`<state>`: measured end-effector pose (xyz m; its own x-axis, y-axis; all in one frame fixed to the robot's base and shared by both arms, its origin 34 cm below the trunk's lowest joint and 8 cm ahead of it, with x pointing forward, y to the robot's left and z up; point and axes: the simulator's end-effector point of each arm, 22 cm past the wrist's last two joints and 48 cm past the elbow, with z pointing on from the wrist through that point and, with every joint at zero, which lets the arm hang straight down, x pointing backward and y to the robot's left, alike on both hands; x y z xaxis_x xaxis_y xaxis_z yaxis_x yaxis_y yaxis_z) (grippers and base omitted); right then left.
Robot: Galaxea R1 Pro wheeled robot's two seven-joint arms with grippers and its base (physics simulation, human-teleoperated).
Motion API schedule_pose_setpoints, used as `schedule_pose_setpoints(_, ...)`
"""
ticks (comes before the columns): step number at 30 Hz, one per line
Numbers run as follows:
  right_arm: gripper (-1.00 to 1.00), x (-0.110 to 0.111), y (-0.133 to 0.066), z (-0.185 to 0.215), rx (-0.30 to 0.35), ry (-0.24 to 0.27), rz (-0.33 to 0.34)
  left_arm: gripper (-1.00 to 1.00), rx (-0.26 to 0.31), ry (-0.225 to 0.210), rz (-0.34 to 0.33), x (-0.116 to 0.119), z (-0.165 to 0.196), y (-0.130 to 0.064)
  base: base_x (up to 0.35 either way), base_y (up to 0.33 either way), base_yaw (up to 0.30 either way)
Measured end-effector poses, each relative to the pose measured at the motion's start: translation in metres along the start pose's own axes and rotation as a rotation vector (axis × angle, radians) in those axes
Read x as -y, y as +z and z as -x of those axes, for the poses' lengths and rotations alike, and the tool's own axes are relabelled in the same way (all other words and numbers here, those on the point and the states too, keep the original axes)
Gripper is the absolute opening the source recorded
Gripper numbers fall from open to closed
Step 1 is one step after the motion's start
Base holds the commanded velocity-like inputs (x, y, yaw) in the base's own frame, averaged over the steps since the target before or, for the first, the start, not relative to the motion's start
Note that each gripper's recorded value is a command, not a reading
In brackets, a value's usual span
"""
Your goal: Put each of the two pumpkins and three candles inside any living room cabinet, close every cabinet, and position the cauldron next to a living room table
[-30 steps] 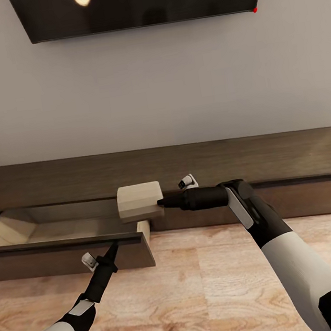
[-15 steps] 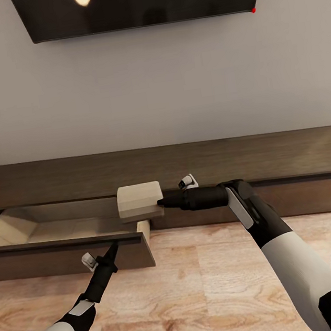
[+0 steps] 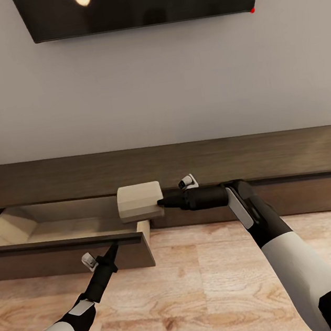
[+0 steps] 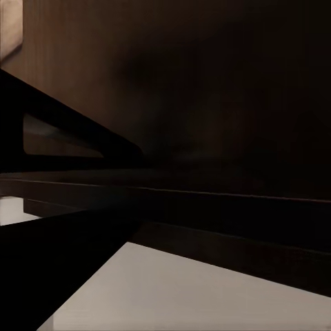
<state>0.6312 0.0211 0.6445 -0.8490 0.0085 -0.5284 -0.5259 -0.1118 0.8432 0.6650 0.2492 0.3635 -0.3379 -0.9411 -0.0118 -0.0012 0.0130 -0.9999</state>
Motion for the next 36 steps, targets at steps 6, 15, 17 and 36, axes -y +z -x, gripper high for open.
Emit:
schedule_pose_setpoints(6,-1.0,0.0,0.0,0.0,0.0,0.0,0.0,-1.0,0.0,0.0,-0.001,0.0,-0.0002,-0.0004,-0.015,0.0,0.0)
schedule_pose_setpoints(15,-1.0,0.0,0.0,0.0,0.0,0.0,0.0,-1.0,0.001,-0.001,0.0,0.0,0.0004,0.0001,-0.064,0.0,0.0)
schedule_pose_setpoints(17,-1.0,-0.0001,0.0,0.0001,0.0,0.0,0.0,-1.0,0.002,-0.002,-0.001,0.0,0.0004,-0.0003,-0.002,0.0,0.0)
schedule_pose_setpoints(36,-1.0,-0.0001,0.0,0.0001,0.0,0.0,0.001,-1.0,0.002,-0.003,-0.001,0.0,0.0004,-0.0005,-0.02,0.0,0.0)
